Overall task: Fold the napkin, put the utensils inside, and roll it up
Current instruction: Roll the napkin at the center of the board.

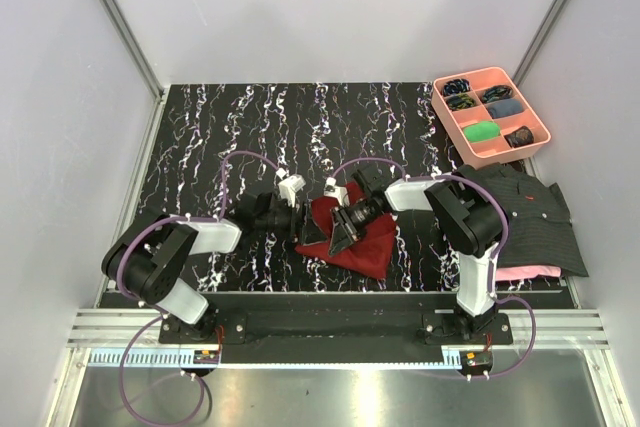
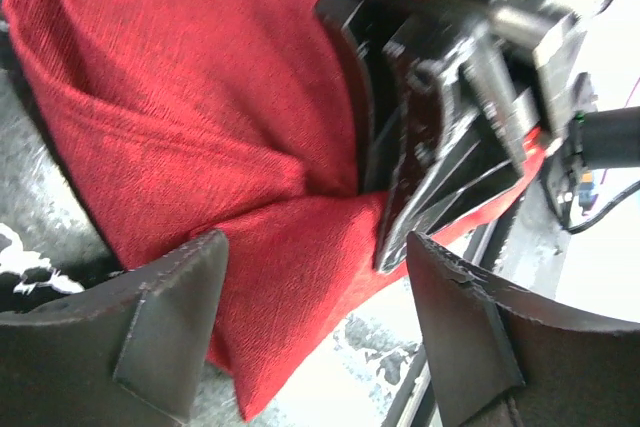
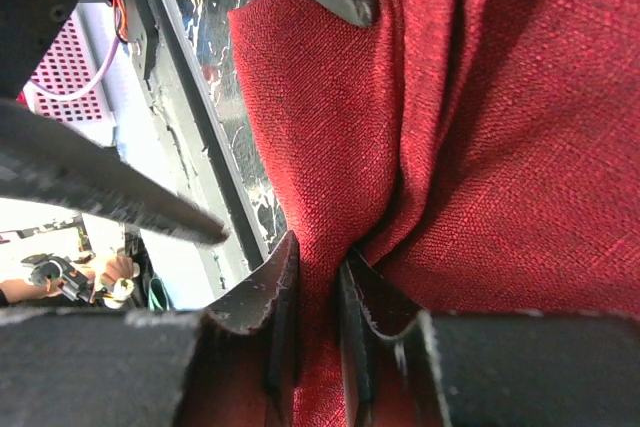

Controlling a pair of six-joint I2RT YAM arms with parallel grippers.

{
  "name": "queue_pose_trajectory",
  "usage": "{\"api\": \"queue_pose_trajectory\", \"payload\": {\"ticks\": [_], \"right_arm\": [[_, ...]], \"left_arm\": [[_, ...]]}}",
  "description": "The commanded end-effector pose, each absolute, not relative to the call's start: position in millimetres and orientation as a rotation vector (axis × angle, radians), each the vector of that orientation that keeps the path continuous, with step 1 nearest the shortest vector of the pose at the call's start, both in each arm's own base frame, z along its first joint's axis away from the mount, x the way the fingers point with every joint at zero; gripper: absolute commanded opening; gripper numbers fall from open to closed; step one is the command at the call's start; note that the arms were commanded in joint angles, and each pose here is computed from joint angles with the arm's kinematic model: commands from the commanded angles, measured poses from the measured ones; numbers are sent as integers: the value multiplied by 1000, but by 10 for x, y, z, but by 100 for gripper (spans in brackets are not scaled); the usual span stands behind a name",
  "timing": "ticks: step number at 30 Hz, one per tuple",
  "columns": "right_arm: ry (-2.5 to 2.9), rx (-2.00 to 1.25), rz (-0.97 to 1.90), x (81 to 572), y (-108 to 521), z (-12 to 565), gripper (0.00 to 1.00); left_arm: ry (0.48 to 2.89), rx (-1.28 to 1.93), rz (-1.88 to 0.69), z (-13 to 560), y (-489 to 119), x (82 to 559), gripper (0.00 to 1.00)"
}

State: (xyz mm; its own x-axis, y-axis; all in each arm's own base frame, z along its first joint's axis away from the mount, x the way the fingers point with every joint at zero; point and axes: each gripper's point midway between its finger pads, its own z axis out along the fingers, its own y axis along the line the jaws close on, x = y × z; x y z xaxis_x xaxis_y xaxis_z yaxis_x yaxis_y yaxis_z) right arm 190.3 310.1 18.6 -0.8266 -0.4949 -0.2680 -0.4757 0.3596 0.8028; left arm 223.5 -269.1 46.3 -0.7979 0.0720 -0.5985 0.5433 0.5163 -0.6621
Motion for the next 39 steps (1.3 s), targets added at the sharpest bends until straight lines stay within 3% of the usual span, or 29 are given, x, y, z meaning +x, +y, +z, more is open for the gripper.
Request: {"api": "queue_pose_trajectory", "payload": {"ticks": [1, 22, 25, 32, 39], "right_arm": [[-2642, 872, -1412, 1984, 2975, 5, 23], [-2710, 743, -1363, 2149, 2921, -56, 27], [-2738, 729, -1358, 2195, 2921, 6, 33], [-2914, 763, -1294, 2403, 2870, 348, 66], [-3267, 718, -1055, 2582, 2522, 807, 81]], "left_arm": [[2243, 561, -1170, 519, -2661, 2274, 75], [2396, 554, -969, 325, -2508, 2284, 26], [2411, 558, -952, 326, -2499, 2291, 15], [2432, 569, -949, 313, -2503, 2269, 3], [2461, 568, -938, 304, -2502, 2279, 0]]}}
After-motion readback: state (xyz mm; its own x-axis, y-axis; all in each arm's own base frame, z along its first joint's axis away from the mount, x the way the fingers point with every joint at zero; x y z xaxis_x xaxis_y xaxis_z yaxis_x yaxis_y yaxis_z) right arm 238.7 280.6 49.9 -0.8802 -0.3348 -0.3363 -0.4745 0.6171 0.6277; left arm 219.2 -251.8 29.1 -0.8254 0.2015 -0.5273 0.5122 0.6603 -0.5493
